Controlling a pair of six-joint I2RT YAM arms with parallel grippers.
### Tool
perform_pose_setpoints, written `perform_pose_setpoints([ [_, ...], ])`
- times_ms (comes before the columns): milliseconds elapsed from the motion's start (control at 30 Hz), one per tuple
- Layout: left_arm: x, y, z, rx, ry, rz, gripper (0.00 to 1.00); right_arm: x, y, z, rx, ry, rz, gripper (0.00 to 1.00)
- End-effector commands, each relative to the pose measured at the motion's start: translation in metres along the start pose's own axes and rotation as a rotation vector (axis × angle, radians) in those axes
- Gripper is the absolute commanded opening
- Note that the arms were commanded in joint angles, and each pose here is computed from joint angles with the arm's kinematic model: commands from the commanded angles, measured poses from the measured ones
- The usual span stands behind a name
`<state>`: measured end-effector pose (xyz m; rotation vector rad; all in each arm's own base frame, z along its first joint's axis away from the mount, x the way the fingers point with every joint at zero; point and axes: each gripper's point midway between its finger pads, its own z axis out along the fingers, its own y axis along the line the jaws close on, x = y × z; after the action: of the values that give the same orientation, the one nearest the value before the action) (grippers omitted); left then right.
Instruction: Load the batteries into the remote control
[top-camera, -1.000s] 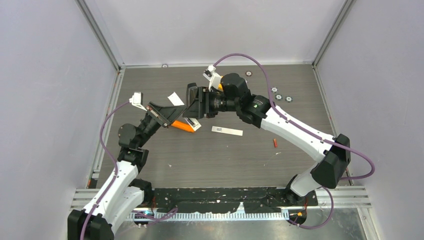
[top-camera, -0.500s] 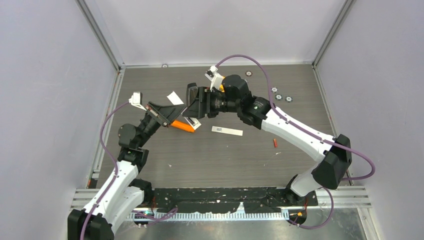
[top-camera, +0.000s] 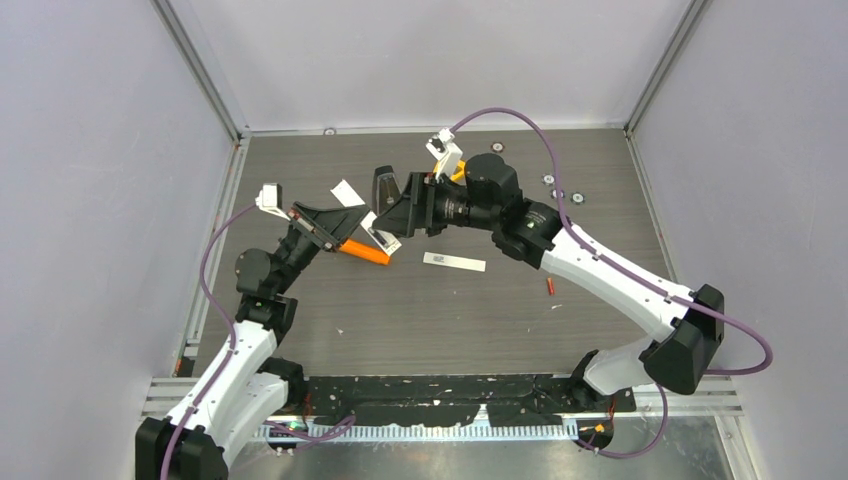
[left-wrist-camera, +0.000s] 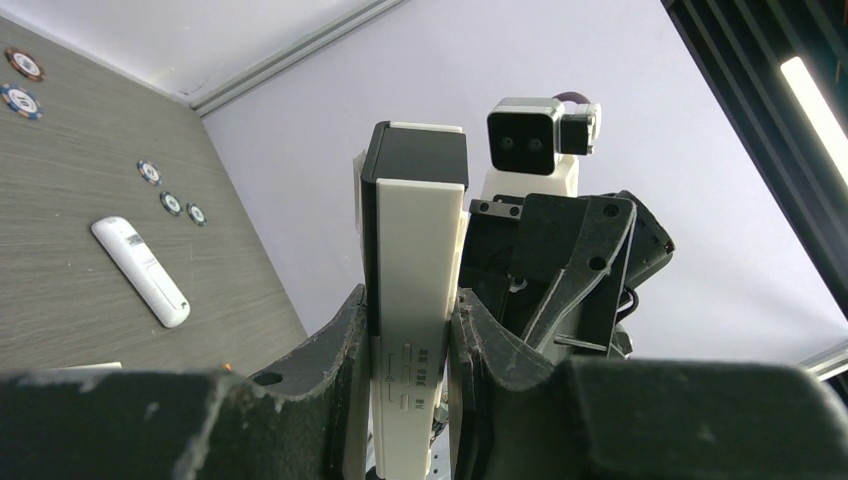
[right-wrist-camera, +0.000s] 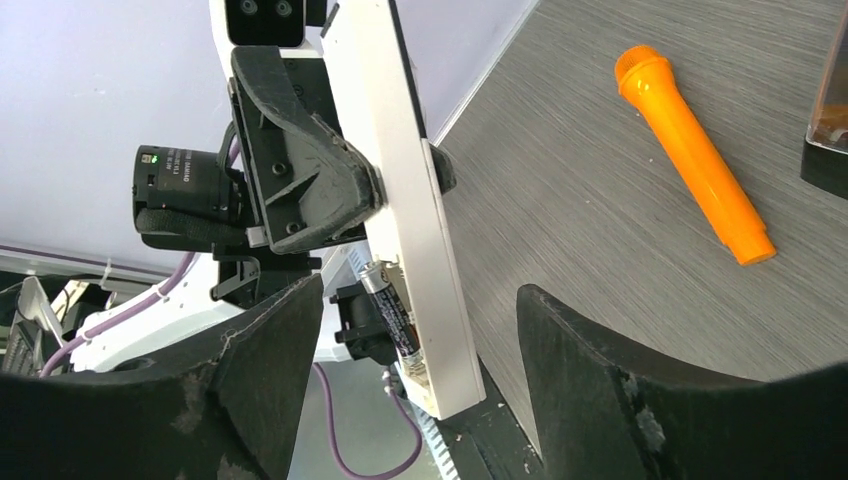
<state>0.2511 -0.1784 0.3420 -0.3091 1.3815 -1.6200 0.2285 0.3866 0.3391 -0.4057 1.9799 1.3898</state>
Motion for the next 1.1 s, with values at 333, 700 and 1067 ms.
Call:
perform_pose_setpoints([
  [333, -0.009, -0.025, -0.001, 0.084, -0.046, 0.028, 0.0, -0.006, -0.005, -0.018, 0.038, -0.054, -0.083, 0.53],
  [700, -0.009, -0.025, -0.002, 0.097, -0.048, 0.035, 0.0, -0.009, 0.008, -0.003, -0.014, -0.029, 0.042, 0.91],
  [1067, -0.006, -0.025, -0.003, 0.104, -0.039, 0.055, 0.0, -0.006, 0.02, 0.023, -0.099, 0.043, 0.17, 0.9],
])
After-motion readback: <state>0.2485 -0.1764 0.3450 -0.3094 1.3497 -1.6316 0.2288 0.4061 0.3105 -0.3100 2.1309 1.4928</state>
